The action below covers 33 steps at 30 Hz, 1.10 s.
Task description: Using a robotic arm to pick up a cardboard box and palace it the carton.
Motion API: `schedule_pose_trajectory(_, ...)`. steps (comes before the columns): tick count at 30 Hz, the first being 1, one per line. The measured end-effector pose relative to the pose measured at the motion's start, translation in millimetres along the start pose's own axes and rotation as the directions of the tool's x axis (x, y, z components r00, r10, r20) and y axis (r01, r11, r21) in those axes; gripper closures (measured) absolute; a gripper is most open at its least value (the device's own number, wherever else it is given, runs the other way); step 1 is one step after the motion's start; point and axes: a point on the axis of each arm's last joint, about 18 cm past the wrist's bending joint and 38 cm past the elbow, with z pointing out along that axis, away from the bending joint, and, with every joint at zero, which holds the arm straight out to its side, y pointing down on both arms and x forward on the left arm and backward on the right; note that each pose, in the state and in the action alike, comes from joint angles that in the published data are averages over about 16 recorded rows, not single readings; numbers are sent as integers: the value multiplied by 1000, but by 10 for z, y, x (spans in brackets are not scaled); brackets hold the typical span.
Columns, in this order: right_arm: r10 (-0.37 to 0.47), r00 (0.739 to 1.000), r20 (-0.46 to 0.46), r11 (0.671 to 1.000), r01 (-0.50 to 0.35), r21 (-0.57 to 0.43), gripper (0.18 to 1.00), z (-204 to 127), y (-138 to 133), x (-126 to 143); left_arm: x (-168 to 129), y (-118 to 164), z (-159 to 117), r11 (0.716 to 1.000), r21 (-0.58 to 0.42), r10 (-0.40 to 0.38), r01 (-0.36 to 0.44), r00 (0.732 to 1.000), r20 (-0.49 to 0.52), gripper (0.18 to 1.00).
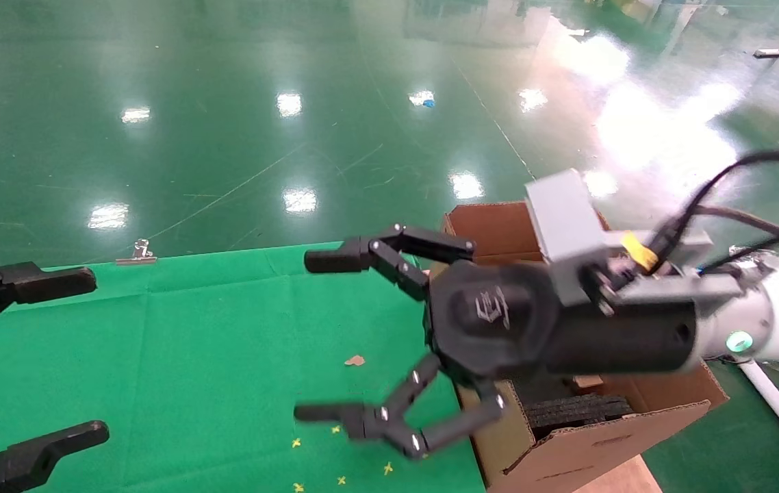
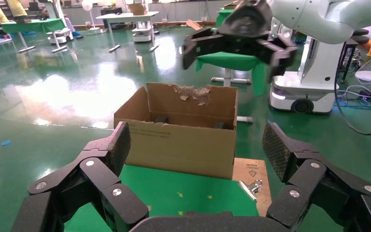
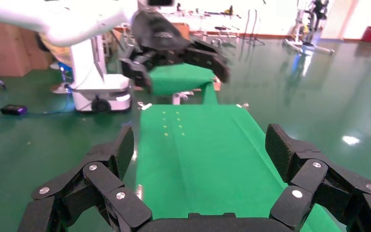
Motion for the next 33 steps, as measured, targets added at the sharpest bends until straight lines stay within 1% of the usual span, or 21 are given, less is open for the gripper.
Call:
schedule_pose_trajectory(8,-20,1000,15,1000,19,15,178,-1,-27,-79,-1,0,0,1000,0,0,0,1000,0,184)
schedule_pose_trajectory(33,-6,1000,3,1000,6,2,178,0,-6,-15,0,0,-1,1000,0,0,0,1000,0,184)
